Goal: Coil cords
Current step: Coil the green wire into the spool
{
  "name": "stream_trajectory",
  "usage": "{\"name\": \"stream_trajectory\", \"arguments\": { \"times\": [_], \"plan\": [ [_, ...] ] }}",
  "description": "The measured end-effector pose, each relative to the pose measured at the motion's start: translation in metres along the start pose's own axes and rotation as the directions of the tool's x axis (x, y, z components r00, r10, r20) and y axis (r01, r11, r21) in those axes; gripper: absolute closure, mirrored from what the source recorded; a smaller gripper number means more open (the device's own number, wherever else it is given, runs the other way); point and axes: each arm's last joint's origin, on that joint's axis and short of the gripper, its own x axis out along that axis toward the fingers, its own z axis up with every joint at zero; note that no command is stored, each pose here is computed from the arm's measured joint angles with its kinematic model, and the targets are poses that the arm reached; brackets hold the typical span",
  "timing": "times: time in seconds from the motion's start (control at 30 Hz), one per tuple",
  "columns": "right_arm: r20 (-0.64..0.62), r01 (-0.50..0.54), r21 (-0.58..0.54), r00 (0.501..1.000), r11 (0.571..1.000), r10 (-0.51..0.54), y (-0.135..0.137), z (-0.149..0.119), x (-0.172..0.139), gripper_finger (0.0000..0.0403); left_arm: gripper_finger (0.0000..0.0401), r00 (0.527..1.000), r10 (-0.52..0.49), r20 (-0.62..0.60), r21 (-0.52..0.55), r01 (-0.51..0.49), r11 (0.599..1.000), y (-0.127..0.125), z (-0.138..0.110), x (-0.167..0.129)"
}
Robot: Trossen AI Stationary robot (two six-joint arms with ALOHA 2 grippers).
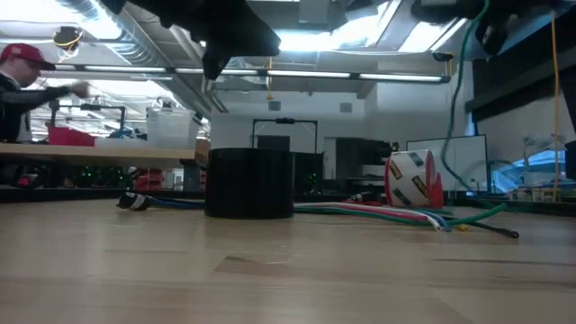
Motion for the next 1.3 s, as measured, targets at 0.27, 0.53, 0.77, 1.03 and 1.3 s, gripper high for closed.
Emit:
{"name": "stream_trajectory", "arguments": {
  "times": [0.27, 0.53, 0.77, 1.03, 1.3],
  "plan": [
    [0.244, -0.291, -0.009, 0.927, 0.957, 0.285, -0.019, -0.038, 0.009, 0.0402, 0.0356, 0.997, 0.031, 0.064, -0.030, -0.029, 0.999, 0.013, 0.010, 0.002],
    [0.142, -0.342, 0.020, 0.931, 0.939, 0.336, -0.028, -0.046, 0.028, 0.0402, 0.0356, 0.994, -0.026, 0.108, -0.135, 0.041, 0.990, 0.006, 0.012, 0.006],
    [0.081, -0.351, 0.045, 0.934, 0.935, 0.347, -0.032, -0.050, 0.053, 0.0402, 0.0356, 0.980, -0.127, 0.152, -0.122, 0.146, 0.982, -0.014, -0.010, 0.038],
    [0.053, -0.347, 0.057, 0.937, 0.936, 0.345, -0.036, -0.053, 0.069, 0.0400, 0.0356, 0.944, -0.200, 0.264, -0.118, 0.237, 0.964, -0.023, -0.039, 0.076],
    [0.041, -0.316, 0.075, 0.949, 0.946, 0.313, -0.039, -0.055, 0.074, 0.0401, 0.0280, 0.922, -0.201, 0.331, -0.090, 0.243, 0.966, -0.029, -0.023, 0.100]
  ]
}}
